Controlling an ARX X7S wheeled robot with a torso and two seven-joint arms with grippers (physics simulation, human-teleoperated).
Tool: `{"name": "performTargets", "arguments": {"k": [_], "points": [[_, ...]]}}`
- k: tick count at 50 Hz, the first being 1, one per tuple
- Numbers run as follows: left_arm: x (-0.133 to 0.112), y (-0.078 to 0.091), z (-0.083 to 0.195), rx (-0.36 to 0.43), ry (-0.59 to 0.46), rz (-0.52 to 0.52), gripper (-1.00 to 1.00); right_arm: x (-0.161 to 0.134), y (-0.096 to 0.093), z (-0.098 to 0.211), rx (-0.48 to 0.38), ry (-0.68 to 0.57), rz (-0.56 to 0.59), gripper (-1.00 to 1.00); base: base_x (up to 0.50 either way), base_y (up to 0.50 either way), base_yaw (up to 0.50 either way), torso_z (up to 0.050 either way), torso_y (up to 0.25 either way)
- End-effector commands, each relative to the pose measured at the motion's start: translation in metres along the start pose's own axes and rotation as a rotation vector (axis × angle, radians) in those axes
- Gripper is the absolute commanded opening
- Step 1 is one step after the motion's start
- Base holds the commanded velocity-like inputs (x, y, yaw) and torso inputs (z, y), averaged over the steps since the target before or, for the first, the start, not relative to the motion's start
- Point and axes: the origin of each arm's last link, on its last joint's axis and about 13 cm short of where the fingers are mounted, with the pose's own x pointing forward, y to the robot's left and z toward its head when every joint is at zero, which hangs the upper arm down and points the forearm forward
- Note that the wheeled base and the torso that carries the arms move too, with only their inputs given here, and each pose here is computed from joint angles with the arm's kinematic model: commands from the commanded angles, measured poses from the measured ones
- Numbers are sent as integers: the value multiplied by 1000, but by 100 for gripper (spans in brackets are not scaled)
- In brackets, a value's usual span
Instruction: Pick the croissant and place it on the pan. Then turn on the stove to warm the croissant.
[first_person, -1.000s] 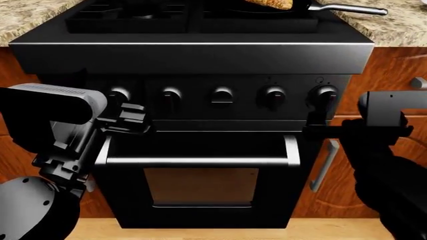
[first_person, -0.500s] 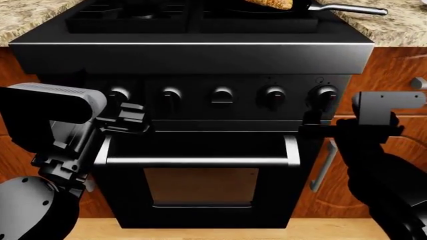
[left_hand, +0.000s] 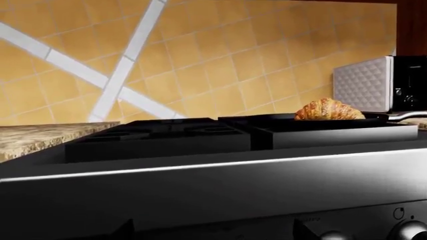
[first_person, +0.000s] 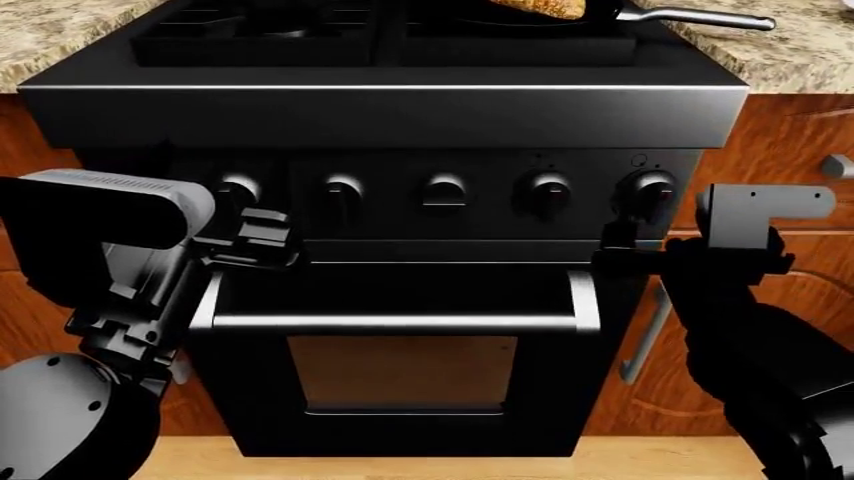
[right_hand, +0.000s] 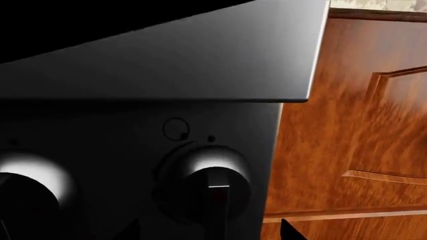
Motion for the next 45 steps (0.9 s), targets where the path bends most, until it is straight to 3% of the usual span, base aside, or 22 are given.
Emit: {"name": "performTargets", "arguments": {"k": [1, 31, 32, 45], "points": [[1, 0, -2, -1, 3, 3, 100, 6, 1, -2, 0, 5, -2, 100, 0, 0, 0, 0, 0], [1, 1, -1, 2, 1, 5, 100, 15, -2, -4, -17, 10, -26, 100, 0, 0, 0, 0, 0], [1, 1, -1, 1, 1, 5, 100, 15, -3, -3, -23, 6, -26, -100, 0, 0, 0, 0, 0], [1, 2, -1, -4, -1, 8, 100, 14, -1, 1, -39, -9, -23, -100, 0, 0, 0, 0, 0]]}}
